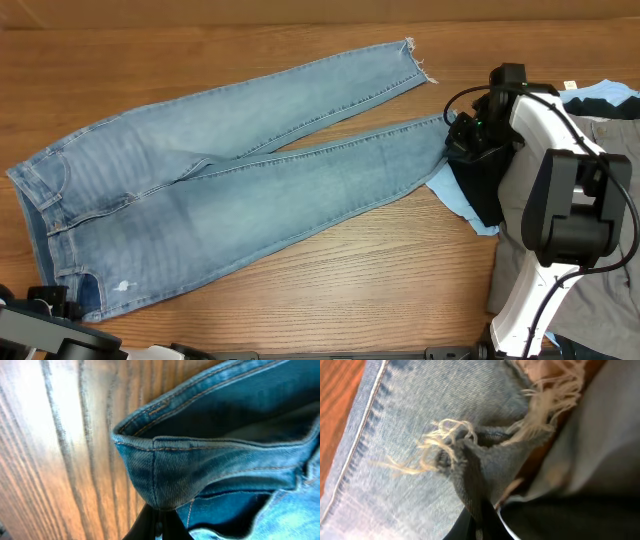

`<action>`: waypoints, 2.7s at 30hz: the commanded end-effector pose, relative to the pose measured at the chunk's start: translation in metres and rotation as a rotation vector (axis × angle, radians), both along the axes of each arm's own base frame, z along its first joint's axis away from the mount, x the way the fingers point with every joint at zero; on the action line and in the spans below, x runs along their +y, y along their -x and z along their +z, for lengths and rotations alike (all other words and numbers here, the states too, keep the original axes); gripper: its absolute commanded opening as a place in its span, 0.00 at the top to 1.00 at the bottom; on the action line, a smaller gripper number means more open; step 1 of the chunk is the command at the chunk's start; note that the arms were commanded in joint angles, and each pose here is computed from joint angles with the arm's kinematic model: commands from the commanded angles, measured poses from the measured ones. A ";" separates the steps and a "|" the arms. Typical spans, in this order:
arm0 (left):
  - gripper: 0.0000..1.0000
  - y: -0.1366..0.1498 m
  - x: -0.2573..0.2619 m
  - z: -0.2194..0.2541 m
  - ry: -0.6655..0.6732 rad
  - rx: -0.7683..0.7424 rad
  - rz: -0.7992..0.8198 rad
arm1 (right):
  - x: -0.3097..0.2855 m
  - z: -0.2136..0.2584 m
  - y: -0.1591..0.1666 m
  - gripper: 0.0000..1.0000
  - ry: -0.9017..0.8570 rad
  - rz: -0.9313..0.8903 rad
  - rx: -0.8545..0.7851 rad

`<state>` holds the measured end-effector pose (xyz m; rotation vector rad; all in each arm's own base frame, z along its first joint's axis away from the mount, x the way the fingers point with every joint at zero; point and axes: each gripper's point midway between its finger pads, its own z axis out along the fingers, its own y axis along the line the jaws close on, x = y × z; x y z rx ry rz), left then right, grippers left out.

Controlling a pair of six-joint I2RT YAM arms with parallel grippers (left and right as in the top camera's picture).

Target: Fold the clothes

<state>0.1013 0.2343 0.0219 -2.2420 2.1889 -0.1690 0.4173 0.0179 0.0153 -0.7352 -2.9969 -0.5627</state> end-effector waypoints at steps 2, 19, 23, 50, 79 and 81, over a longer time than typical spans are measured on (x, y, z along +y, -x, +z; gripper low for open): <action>0.96 -0.024 0.008 0.022 -0.025 -0.149 -0.029 | 0.001 0.045 -0.014 0.96 0.002 0.058 -0.111; 0.96 -0.012 -0.013 0.174 -0.365 -0.230 -0.047 | -0.034 0.257 0.053 0.96 0.257 -0.117 -0.464; 0.96 -0.002 -0.016 0.189 -0.401 -0.189 -0.036 | -0.040 0.301 0.069 0.96 0.301 -0.147 -0.536; 0.96 -0.062 0.028 0.166 -0.444 -0.167 -0.136 | 0.019 0.231 -0.159 0.96 -0.063 -0.141 -0.812; 0.96 -0.085 0.034 0.154 -0.460 -0.148 -0.198 | -0.002 0.150 -0.206 0.96 0.033 -0.257 -0.786; 0.96 -0.086 0.033 0.154 -0.455 -0.155 -0.200 | -0.004 0.151 -0.208 0.96 0.035 -0.260 -0.793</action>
